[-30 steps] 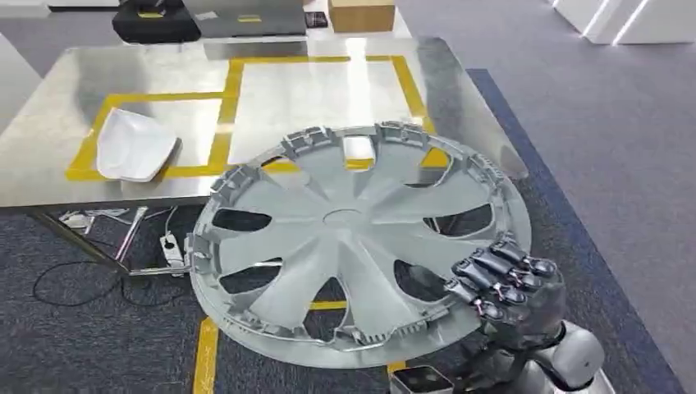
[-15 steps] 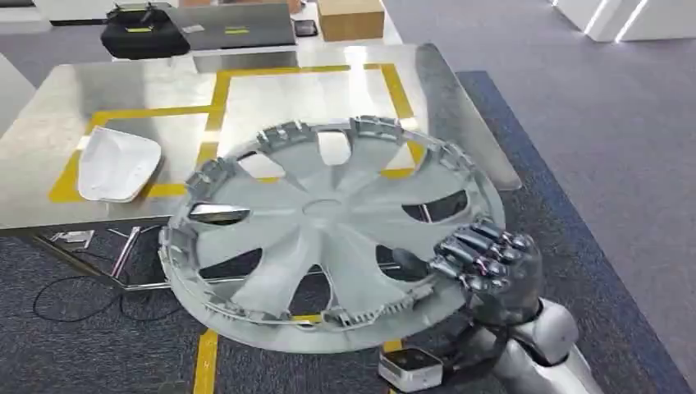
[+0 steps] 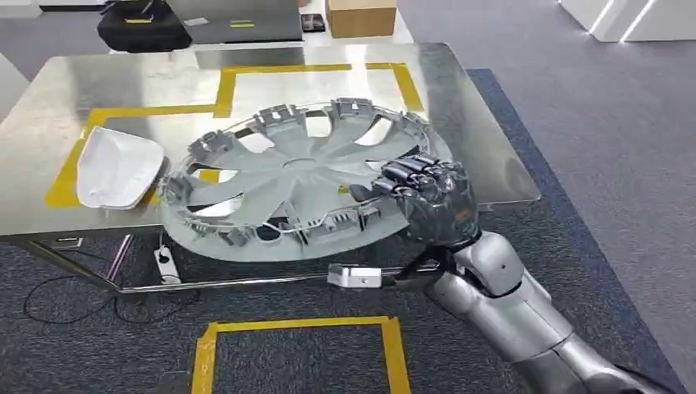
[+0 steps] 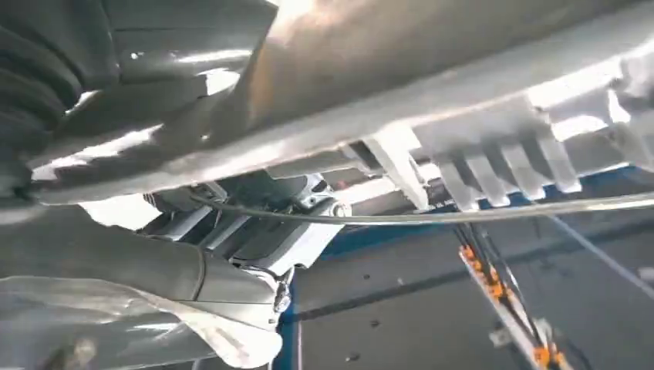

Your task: Take the parts from the cabinet and place them on the table.

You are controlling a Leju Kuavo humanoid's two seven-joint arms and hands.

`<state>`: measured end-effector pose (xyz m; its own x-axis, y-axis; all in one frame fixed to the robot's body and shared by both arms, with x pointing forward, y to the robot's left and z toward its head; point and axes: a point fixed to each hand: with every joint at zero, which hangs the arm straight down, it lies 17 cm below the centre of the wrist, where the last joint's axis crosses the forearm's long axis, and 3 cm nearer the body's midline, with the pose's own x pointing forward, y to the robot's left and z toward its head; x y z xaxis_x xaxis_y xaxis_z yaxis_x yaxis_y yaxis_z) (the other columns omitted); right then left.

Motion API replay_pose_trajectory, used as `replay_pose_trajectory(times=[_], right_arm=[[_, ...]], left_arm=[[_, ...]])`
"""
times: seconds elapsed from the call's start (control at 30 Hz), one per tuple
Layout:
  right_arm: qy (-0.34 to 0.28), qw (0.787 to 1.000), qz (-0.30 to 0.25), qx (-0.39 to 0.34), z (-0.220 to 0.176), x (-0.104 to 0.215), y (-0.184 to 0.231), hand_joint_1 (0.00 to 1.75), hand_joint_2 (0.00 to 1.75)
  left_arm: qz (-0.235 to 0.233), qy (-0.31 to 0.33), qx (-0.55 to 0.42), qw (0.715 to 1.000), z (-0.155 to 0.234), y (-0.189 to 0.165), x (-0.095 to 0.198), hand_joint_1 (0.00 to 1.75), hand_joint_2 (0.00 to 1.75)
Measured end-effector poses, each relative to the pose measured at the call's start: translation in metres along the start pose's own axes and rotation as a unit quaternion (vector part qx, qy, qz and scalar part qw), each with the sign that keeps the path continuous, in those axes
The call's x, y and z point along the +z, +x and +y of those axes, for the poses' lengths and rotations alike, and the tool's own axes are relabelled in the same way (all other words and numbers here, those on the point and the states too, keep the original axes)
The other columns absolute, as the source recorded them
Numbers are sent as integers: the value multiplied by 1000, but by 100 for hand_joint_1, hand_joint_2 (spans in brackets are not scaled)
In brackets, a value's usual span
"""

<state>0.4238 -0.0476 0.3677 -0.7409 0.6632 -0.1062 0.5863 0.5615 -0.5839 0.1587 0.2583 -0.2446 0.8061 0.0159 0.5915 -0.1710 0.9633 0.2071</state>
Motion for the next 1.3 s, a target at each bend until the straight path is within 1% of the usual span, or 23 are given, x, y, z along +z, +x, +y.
replay_pose_trajectory(times=[0.1, 0.2, 0.3, 0.4, 0.5, 0.6, 0.67, 0.77, 0.8, 0.97, 1.03, 1.17, 1.2, 1.3], right_arm=[[33, 999, 13, 25, 23, -4, -21, 175, 175], [75, 995, 27, 55, 50, -2, -42, 175, 175], [102, 990, 44, 87, 67, -8, -63, 175, 175], [127, 981, 65, 129, 80, -13, -84, 175, 175], [156, 972, 86, 153, 94, -13, -101, 175, 175], [193, 961, 110, 162, 110, -8, -115, 175, 175], [210, 956, 126, 159, 119, -2, -120, 175, 175], [222, 954, 130, 156, 127, -2, -118, 175, 175], [225, 953, 128, 157, 129, -6, -117, 0, 0], [229, 954, 131, 141, 136, -12, -106, 0, 0], [223, 956, 136, 136, 134, -20, -106, 0, 0], [225, 957, 154, 102, 141, -11, -101, 0, 0], [223, 957, 158, 95, 141, -12, -100, 0, 0], [219, 958, 169, 80, 141, -17, -98, 0, 0]], left_arm=[[-5, -6, -8, 1000, -5, 7, -2, 0, 175], [-5, -13, -19, 1000, -9, 9, -3, 0, 175], [-10, -20, -28, 999, -14, 17, -4, 0, 175], [-12, -27, -34, 999, -19, 21, -5, 0, 175], [-18, -33, -43, 998, -23, 26, -6, 0, 175], [-20, -33, -46, 998, -23, 27, -6, 0, 175], [-11, -31, -44, 998, -23, 25, -6, 0, 175], [-10, -31, -44, 999, -27, 28, -6, 0, 175], [-12, -32, -43, 998, -29, 31, -7, 0, 175], [-15, -32, -42, 998, -36, 38, -6, 0, 175], [-17, -32, -44, 998, -39, 46, -8, 0, 175], [-12, -37, -49, 998, -44, 48, -8, 0, 175], [-11, -38, -51, 998, -45, 47, -8, 0, 0], [-9, -42, -56, 997, -48, 49, -8, 0, 0]])
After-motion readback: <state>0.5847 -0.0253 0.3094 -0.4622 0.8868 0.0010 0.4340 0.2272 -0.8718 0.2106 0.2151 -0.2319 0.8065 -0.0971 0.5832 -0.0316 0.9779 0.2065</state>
